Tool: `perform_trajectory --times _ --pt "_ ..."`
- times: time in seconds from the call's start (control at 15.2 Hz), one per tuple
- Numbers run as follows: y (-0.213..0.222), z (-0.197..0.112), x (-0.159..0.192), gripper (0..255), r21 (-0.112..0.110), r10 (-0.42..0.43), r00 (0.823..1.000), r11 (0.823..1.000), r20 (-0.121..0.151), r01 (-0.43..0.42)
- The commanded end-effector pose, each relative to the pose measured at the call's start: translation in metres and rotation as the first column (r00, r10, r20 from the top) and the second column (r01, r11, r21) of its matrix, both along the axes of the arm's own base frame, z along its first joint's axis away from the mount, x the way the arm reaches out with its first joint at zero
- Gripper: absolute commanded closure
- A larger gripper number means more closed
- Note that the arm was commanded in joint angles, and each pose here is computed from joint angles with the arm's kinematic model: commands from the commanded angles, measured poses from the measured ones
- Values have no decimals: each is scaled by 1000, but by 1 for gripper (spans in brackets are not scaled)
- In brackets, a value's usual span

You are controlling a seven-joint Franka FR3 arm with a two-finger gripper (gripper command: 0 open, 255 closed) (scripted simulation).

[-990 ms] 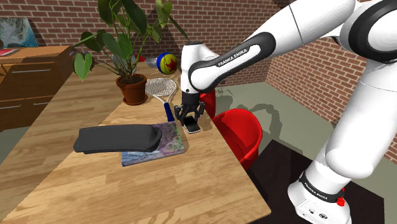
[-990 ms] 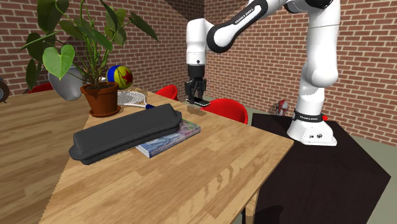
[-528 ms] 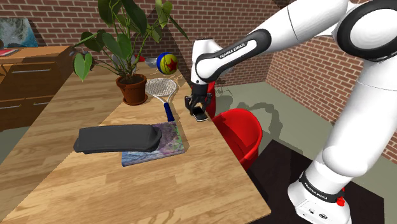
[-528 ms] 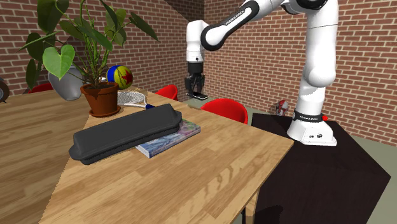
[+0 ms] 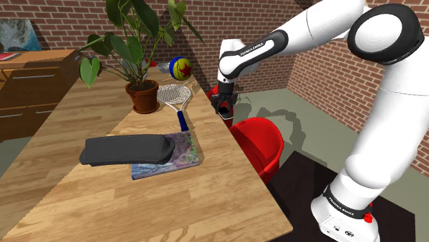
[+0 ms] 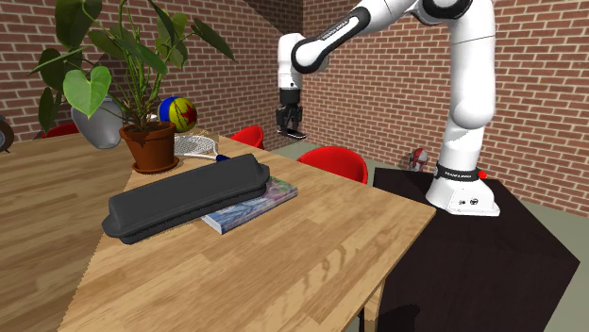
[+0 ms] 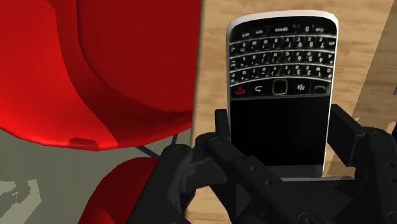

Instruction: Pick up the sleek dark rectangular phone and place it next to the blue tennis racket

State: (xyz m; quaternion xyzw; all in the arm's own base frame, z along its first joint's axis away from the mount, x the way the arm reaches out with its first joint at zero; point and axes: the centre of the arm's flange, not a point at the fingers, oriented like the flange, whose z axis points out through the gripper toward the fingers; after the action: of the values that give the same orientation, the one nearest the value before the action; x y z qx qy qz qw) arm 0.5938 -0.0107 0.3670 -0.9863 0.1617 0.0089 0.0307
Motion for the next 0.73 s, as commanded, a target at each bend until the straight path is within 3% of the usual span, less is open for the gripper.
perform_trajectory --times 0.0,0.66 --pt "-25 0 9 255 0 1 1000 1000 0 -1" --pt "-35 -48 12 255 0 1 1000 1000 0 -1"
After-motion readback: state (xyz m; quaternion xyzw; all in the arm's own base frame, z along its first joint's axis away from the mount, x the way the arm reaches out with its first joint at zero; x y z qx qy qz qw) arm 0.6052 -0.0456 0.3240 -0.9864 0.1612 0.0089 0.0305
